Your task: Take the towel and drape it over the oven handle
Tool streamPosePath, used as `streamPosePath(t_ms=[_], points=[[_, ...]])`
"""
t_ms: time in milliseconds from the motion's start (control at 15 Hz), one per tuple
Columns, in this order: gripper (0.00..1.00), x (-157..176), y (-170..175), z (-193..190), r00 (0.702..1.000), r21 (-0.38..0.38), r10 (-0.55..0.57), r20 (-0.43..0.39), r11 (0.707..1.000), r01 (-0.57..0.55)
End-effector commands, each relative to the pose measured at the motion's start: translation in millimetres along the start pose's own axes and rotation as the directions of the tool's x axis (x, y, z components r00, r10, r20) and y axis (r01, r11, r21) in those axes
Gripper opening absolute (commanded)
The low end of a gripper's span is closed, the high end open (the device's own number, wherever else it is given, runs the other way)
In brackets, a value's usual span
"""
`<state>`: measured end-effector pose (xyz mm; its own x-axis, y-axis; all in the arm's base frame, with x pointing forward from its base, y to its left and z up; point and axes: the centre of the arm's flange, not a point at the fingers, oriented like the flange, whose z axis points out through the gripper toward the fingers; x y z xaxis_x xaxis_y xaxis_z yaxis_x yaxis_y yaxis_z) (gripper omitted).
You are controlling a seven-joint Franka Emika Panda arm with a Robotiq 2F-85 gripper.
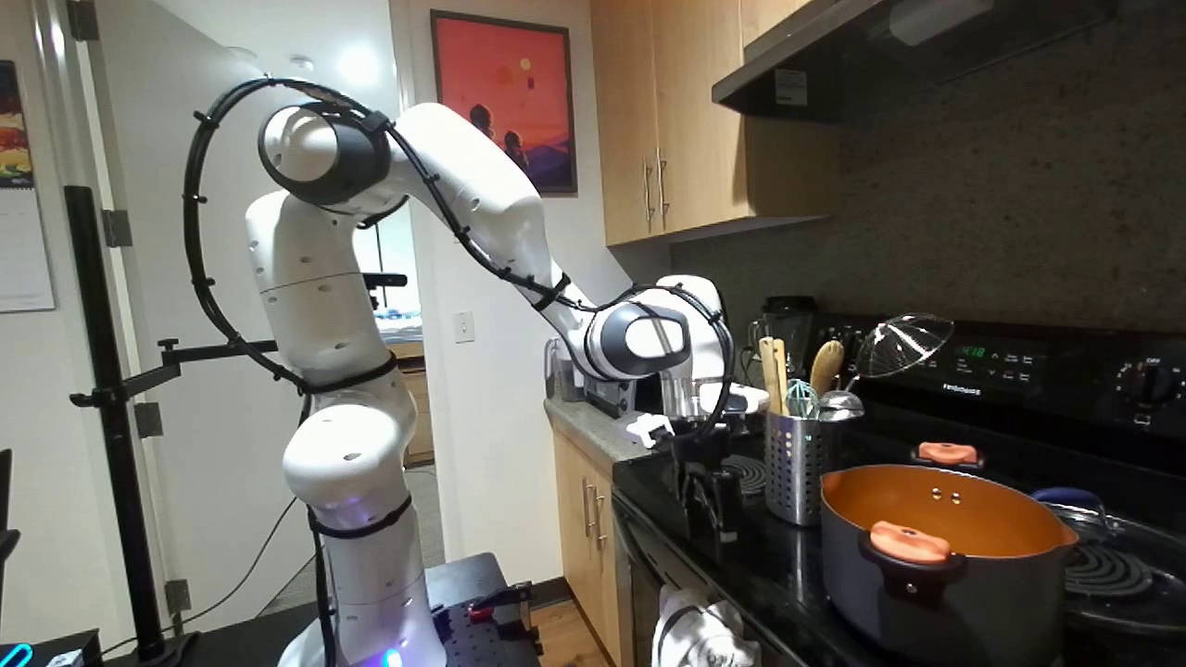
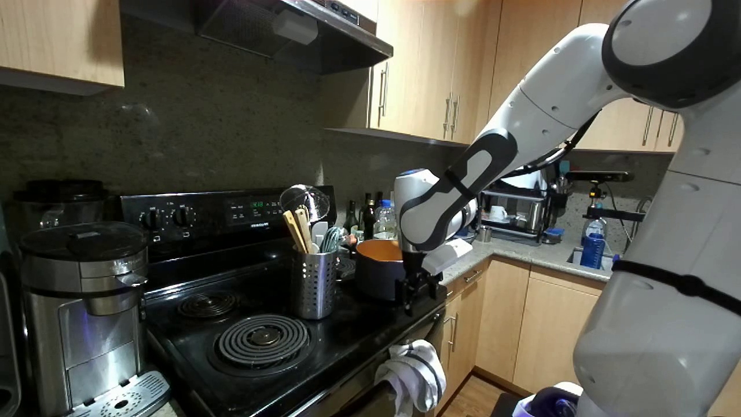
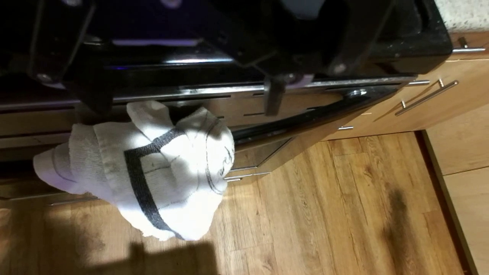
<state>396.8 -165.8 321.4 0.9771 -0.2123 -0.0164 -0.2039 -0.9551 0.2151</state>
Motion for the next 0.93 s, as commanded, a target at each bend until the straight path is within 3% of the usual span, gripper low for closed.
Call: streamPosePath(t_ms=[0, 533, 867], points=[[1.0, -10.7, -3.6, -24.2, 0.999, -0.021, 0.003, -0.052, 1.0, -0.004], [1.0, -33.0, -15.4, -104.9, 0.973, -0.01, -0.032, -0.229, 0.999, 0.031], [1.0, -35.9, -56.6, -142.5, 0.947, 0.058, -0.087, -0.309, 0.992, 0.11]])
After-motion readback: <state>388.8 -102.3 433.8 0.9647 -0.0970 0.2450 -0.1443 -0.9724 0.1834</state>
